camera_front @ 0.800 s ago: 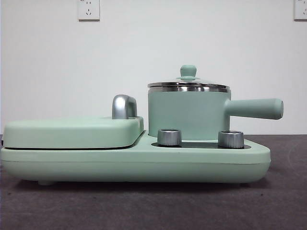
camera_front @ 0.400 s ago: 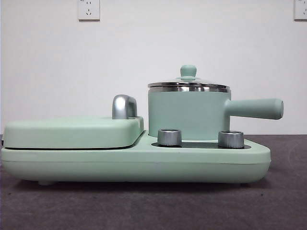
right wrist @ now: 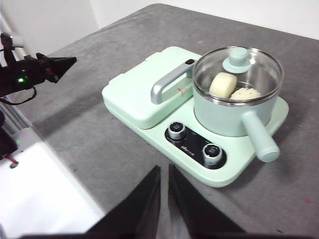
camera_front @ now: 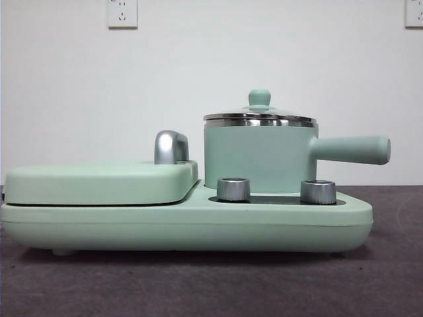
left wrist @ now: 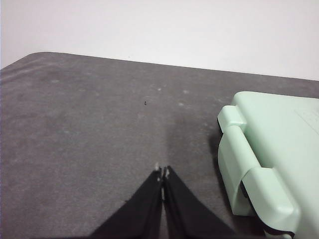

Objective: Put the buns in a small steamer

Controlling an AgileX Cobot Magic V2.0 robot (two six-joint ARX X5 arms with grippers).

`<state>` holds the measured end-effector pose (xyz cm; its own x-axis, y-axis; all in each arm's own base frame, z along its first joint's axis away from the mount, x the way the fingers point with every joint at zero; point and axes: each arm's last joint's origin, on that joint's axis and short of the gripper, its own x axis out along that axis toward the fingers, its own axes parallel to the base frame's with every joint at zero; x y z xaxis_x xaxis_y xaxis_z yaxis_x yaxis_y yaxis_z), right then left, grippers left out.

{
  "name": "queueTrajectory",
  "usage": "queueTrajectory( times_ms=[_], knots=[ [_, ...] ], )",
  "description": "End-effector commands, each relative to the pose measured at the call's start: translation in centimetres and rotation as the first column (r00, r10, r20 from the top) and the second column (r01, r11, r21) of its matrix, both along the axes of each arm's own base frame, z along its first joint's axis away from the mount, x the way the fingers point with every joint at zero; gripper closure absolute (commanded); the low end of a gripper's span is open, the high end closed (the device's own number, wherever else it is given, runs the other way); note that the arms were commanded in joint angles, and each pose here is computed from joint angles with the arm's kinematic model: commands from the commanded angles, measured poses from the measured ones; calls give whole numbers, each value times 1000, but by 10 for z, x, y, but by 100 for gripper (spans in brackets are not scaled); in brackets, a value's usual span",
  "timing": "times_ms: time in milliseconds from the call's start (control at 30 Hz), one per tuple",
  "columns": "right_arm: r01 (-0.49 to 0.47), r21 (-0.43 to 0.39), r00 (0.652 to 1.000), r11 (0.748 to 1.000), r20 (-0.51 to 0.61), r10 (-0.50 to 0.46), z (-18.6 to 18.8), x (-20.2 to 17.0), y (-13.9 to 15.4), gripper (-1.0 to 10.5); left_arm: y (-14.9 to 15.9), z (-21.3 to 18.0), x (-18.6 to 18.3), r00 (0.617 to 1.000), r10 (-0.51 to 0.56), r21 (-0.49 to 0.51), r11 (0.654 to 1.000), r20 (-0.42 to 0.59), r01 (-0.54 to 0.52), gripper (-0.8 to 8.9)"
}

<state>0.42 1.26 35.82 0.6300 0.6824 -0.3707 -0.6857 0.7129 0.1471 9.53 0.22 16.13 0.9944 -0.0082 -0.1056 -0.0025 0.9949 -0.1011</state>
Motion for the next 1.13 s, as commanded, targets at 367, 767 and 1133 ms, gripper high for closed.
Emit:
queueTrajectory(
  times_ms=[367, 767, 1133],
  knots=[
    [553, 55, 800, 832, 245, -548, -74, 62, -2, 923, 0, -6, 1, 1000, 3, 6, 1000, -10, -3, 807],
    [648, 105, 680, 754, 366, -635, -171, 89, -10, 923, 0, -6, 1, 1000, 3, 6, 1000, -10, -3, 807],
    [656, 50, 708, 753, 303, -638, -204, 92, -10, 924, 0, -6, 1, 1000, 3, 6, 1000, -10, -3, 807]
  ],
)
